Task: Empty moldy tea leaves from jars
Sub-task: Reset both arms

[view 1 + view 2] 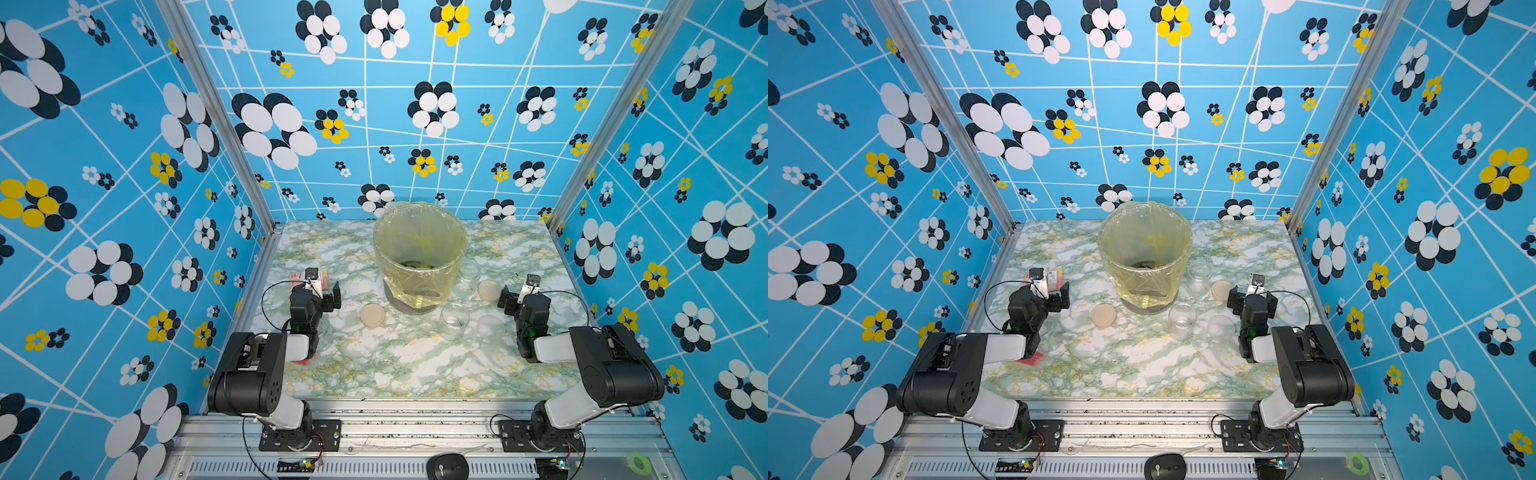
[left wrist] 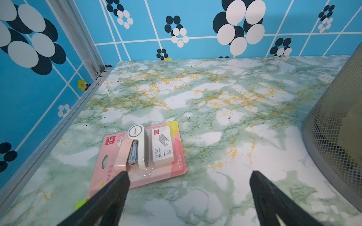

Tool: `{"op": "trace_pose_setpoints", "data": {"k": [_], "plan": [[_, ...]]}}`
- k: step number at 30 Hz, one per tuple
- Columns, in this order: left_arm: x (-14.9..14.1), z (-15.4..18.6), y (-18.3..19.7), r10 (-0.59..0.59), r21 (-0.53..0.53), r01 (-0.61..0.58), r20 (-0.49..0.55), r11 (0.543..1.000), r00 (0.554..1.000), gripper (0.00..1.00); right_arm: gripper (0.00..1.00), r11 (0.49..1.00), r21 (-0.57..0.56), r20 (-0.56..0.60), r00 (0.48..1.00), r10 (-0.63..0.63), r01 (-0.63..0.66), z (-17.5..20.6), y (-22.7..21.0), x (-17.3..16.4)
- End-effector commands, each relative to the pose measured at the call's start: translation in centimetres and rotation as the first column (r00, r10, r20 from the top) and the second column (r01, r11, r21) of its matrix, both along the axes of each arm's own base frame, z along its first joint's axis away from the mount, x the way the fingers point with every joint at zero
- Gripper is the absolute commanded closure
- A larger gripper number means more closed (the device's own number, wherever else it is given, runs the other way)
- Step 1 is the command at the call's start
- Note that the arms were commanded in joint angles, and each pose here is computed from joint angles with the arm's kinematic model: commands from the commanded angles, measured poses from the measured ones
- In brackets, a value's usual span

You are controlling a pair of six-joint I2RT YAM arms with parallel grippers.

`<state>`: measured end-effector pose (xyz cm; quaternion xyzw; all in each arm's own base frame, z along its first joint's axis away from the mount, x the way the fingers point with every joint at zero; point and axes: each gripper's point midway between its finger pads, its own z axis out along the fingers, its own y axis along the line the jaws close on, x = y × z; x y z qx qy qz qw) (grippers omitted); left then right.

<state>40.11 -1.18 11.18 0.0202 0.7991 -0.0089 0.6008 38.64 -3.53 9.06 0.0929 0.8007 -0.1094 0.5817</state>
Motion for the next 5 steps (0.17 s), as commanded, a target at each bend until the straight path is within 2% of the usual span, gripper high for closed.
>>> {"op": "trace_pose_setpoints", "data": {"k": [1,5], "plan": [[-0.22,-1.69,0.11,0.012,-0.001,-0.012,-0.059,1.0,0.998,0.01,0.01,1.0,0.005,0.021,1.0,-0.019,0.019,0.84,-0.36,0.23],[-0.29,-1.66,0.09,0.011,0.001,-0.011,-0.056,1.0,0.998,0.01,0.01,1.0,0.005,0.021,1.0,-0.018,0.018,0.86,-0.33,0.22]]}}
